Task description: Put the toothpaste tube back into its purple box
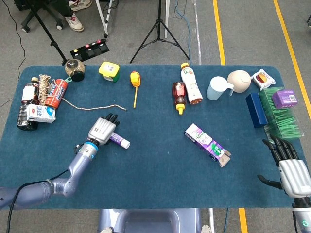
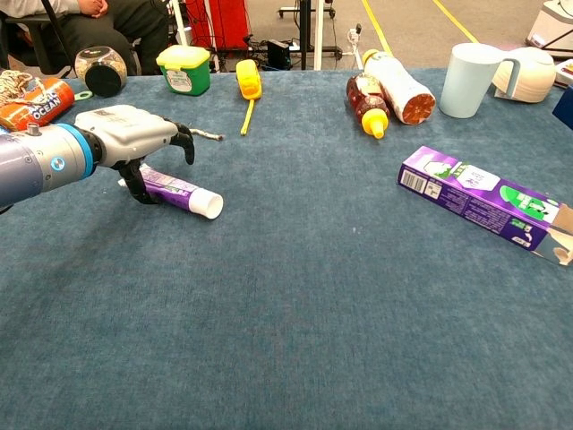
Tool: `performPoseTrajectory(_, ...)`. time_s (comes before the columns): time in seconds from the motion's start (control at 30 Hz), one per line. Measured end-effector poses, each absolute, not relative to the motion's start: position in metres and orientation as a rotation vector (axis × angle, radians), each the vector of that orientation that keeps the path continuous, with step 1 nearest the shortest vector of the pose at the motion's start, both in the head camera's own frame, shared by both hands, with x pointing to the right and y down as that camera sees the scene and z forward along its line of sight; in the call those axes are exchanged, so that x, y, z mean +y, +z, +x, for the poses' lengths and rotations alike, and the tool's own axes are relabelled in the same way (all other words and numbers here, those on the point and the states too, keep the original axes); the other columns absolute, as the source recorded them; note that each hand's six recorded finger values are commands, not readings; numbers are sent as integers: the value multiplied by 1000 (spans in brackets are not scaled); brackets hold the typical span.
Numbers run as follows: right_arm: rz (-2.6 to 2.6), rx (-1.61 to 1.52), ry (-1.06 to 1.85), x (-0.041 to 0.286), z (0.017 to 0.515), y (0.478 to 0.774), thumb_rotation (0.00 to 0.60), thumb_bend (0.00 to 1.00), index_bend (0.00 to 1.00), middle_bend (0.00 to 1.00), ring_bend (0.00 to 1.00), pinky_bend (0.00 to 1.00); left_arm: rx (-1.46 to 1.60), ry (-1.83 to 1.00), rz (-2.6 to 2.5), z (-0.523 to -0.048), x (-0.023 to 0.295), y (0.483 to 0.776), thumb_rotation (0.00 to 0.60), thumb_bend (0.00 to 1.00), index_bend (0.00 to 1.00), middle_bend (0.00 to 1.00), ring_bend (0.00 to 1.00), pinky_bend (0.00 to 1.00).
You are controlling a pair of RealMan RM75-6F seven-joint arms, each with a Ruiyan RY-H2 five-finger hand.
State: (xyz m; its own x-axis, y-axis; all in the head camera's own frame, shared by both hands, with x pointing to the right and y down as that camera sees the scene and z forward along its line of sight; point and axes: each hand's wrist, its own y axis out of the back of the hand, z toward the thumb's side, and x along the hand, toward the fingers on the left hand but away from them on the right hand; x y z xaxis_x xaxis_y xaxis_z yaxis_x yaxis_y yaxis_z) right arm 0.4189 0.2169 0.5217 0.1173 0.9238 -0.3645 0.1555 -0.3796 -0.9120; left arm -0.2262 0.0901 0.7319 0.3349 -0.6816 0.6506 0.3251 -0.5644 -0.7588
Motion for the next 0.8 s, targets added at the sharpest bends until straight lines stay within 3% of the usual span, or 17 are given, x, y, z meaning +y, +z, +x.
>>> performPoseTrajectory(0.43,-1665,-1068,1324,217,418,520,600,0,94,19,0,53,301,-1361,-1673,-222,95,732,600,269,481,365,296,519)
performPoseTrajectory(0.6,-1666,-1070,1322,217,418,520,600,0,94,19,0,54,312,-1355,-1676,-220,97,733,600,335,575,502,414,611)
performPoseTrajectory(0.8,-1665,-1073,1319,217,419,519,600,0,94,19,0,54,323,-1342,-1664,-219,96,730,600,374,650,576,485,659)
